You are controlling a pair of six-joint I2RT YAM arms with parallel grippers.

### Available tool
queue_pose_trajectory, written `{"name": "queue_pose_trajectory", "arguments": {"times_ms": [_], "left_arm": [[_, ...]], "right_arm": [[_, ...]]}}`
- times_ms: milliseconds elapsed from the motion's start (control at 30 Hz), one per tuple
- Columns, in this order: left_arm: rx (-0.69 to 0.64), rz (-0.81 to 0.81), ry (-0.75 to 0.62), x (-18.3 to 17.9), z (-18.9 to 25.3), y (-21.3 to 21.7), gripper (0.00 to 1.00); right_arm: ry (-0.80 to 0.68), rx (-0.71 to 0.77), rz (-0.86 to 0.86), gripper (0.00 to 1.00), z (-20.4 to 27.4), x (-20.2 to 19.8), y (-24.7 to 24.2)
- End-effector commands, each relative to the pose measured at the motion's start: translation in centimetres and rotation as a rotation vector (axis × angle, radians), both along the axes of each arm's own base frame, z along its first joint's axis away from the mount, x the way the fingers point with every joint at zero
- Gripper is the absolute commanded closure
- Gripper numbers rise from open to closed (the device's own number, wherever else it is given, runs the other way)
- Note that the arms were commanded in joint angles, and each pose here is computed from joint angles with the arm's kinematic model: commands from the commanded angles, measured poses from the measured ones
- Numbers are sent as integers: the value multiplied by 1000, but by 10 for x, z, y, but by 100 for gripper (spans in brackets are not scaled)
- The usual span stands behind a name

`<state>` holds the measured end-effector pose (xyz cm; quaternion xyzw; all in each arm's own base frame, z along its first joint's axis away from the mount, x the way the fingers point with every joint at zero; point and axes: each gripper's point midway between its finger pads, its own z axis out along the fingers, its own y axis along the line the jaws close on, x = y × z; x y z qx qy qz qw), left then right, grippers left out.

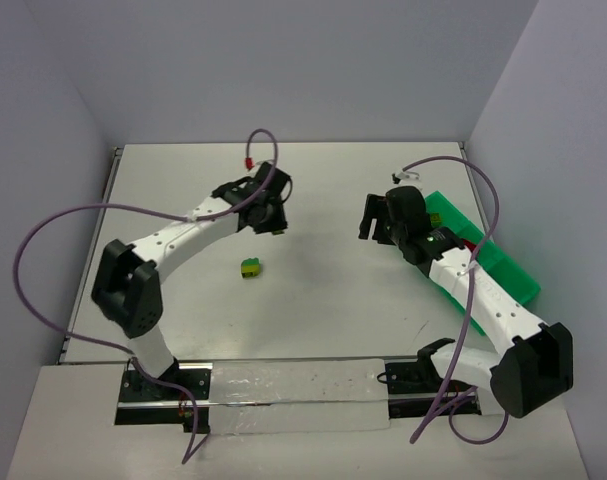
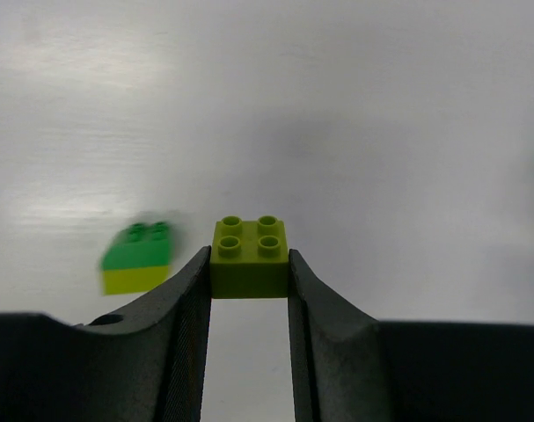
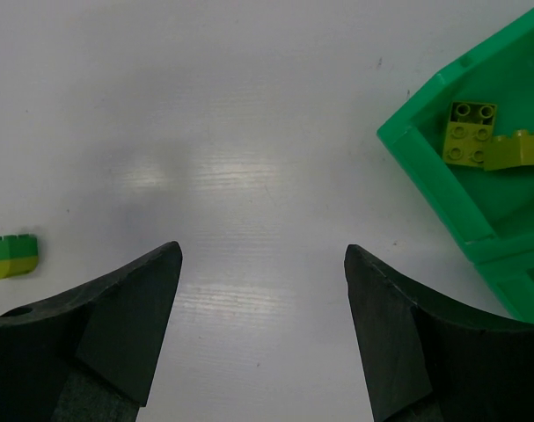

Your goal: Sort the legos into containers by color

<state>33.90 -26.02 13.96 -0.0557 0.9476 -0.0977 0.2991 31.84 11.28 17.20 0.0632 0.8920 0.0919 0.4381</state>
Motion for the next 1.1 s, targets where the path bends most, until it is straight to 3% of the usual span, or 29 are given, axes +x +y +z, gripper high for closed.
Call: {"name": "queue_pose_trajectory", "arguments": {"times_ms": [0,300,367,433,600,733,900,1067], "left_arm": [[-4,-179,75,-8,-28,-67,100],[-31,-262,140,-13,-68,-120,96],[-16,-248,146,-13,-74,-119,77],[0,-252,155,-17,-77,-117,44],[-9,-259,112,-18,-58,-113,8],[-87,-241,97,-11,-18,-103,8],[-160,-53,-38,22,55,-14,8],[-99,111,-86,28,71,71,8]], "right_arm": [[-116,-3,-91,18,37,-8,-21],[-92,-28,-158,18,19,-38,-44],[-56,-32,-169,18,9,-43,-46],[-27,-25,-165,18,-1,-46,-44],[-15,4,-145,18,-7,-44,-36],[32,18,-110,19,-16,-37,-20],[37,42,16,19,-23,-32,27],[48,-37,213,16,-29,-26,82]]}}
